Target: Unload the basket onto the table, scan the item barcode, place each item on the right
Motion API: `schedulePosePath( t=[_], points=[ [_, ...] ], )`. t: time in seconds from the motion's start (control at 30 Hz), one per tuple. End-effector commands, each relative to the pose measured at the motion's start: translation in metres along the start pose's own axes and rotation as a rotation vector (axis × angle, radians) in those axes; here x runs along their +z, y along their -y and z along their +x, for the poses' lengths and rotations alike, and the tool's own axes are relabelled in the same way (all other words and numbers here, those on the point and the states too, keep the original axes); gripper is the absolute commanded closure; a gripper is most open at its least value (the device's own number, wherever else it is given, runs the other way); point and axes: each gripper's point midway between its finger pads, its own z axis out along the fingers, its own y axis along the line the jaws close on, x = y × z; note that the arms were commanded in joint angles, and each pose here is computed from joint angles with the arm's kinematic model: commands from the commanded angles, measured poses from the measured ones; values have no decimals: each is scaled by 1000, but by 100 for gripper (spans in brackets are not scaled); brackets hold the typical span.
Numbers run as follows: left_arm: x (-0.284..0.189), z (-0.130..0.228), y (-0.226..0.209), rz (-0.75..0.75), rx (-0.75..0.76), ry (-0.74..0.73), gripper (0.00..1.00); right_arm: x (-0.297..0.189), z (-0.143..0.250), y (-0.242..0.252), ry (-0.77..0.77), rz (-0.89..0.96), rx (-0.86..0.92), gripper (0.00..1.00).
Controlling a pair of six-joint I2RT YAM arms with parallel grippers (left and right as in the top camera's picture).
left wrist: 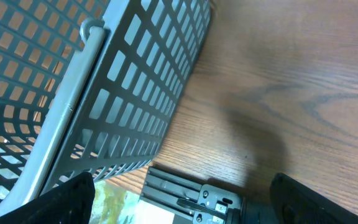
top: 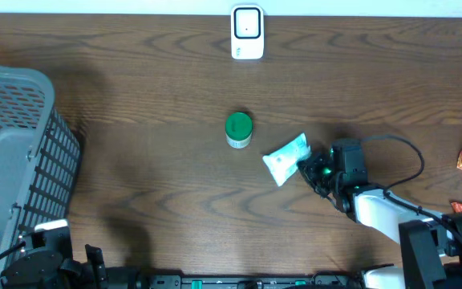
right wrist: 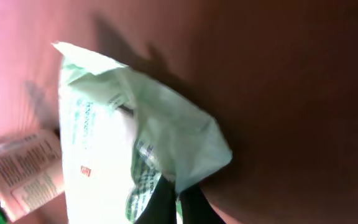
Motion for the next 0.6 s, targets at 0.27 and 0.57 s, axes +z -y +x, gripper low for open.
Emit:
schedulePosePath(
  t=[0.27, 0.57],
  points=[
    [-1, 1, -2, -10, 0, 3, 10, -47, 0, -30, 89, -142, -250, 99],
    [-1, 1, -2, -10, 0, 3, 10, -69, -7, 48, 182, 214, -192, 1]
  ],
)
